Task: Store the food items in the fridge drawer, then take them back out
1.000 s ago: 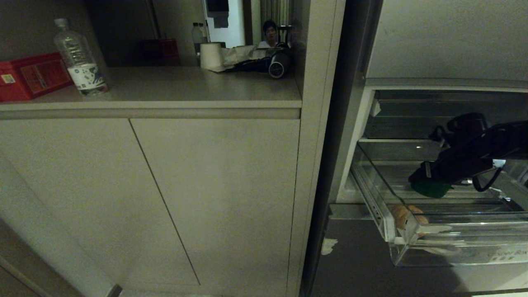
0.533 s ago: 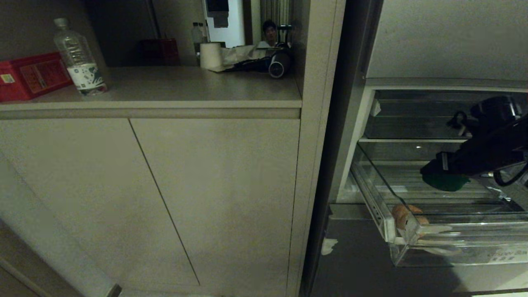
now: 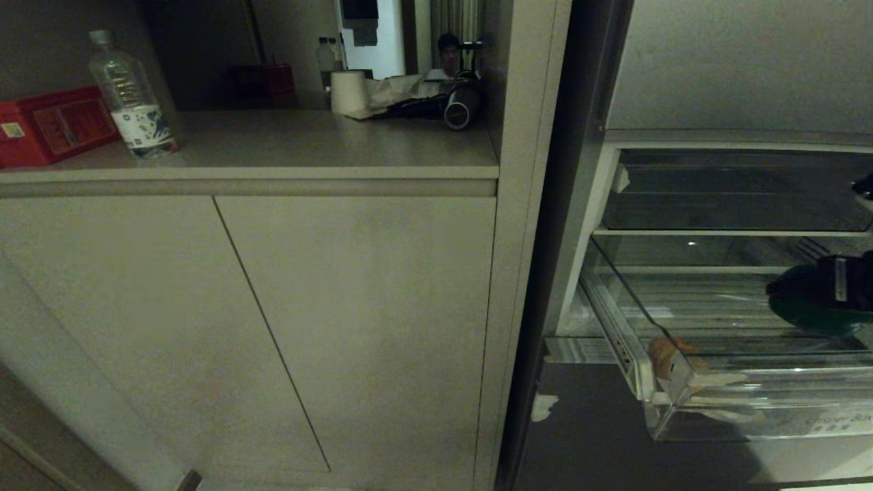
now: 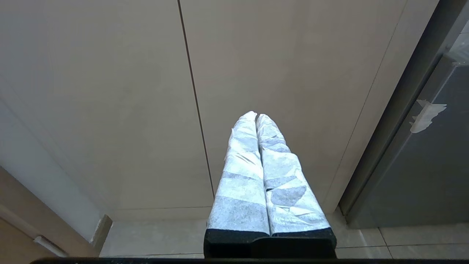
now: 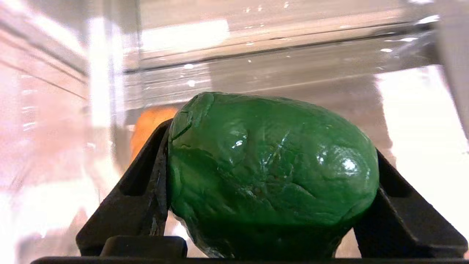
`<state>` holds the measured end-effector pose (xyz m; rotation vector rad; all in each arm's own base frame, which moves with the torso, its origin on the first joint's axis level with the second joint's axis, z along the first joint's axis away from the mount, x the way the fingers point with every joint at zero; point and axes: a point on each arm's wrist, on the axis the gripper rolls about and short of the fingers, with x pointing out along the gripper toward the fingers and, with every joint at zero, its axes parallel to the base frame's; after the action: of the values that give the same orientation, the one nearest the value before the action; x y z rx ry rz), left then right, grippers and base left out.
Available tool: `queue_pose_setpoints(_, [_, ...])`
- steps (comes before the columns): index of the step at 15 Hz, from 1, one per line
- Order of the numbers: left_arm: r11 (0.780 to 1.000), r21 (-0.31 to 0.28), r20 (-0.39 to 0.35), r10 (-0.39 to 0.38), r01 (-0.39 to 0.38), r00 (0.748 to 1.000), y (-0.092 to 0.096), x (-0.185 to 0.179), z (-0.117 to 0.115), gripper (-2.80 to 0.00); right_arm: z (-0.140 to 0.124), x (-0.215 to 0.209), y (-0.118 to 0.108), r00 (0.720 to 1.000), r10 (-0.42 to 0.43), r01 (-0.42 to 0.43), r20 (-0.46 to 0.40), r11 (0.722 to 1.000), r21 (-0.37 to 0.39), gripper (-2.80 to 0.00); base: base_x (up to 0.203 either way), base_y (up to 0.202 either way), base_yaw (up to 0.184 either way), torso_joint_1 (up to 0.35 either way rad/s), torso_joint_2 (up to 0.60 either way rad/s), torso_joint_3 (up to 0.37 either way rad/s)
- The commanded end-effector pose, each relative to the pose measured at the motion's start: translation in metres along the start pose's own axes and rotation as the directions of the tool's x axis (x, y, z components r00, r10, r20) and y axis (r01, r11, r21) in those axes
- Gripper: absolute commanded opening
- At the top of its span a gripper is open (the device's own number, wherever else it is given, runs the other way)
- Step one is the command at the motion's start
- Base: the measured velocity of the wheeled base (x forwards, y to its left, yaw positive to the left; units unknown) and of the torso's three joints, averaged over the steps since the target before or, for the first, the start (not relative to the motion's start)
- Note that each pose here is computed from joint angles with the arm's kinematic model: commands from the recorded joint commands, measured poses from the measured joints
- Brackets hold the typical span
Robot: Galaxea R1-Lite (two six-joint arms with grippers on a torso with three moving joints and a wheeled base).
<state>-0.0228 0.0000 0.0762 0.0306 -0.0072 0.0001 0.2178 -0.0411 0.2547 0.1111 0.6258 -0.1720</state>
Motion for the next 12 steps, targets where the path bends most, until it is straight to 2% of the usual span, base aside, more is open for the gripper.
queue_pose_setpoints(1, [1.0,0.0,0.0,0.0,0.0,1.0,0.0,0.0,0.0,-2.8,-0.027,-0.077,0.0,0.983,0.005,-0.004,0.181,1.0,-0.002,-2.8,0.0,0.0,0.0,0.0,0.0,0.0])
queue_pose_setpoints(4, [1.0,0.0,0.0,0.0,0.0,1.0,0.0,0.0,0.0,-2.8,-0.081,-0.131,-0.001,0.95,0.01,-0.008,0.311,1.0,-0.008,-2.8,0.0,0.0,0.0,0.0,0.0,0.0])
queue_pose_setpoints(7, [1.0,0.0,0.0,0.0,0.0,1.0,0.0,0.0,0.0,-2.8,-0.139,-0.154,-0.002,0.919,0.023,-0.017,0.394,1.0,-0.019,-2.8,0.0,0.0,0.0,0.0,0.0,0.0])
queue_pose_setpoints(9, [1.0,0.0,0.0,0.0,0.0,1.0,0.0,0.0,0.0,-2.8,-0.171,-0.151,-0.003,0.919,0.053,-0.044,0.391,0.998,-0.033,-2.8,0.002,0.0,-0.056,0.001,0.0,0.005])
queue_pose_setpoints(12, [1.0,0.0,0.0,0.0,0.0,1.0,0.0,0.0,0.0,-2.8,-0.181,-0.147,-0.003,0.922,0.072,-0.061,0.38,0.997,-0.042,-2.8,-0.001,0.008,-0.174,0.002,0.0,0.0])
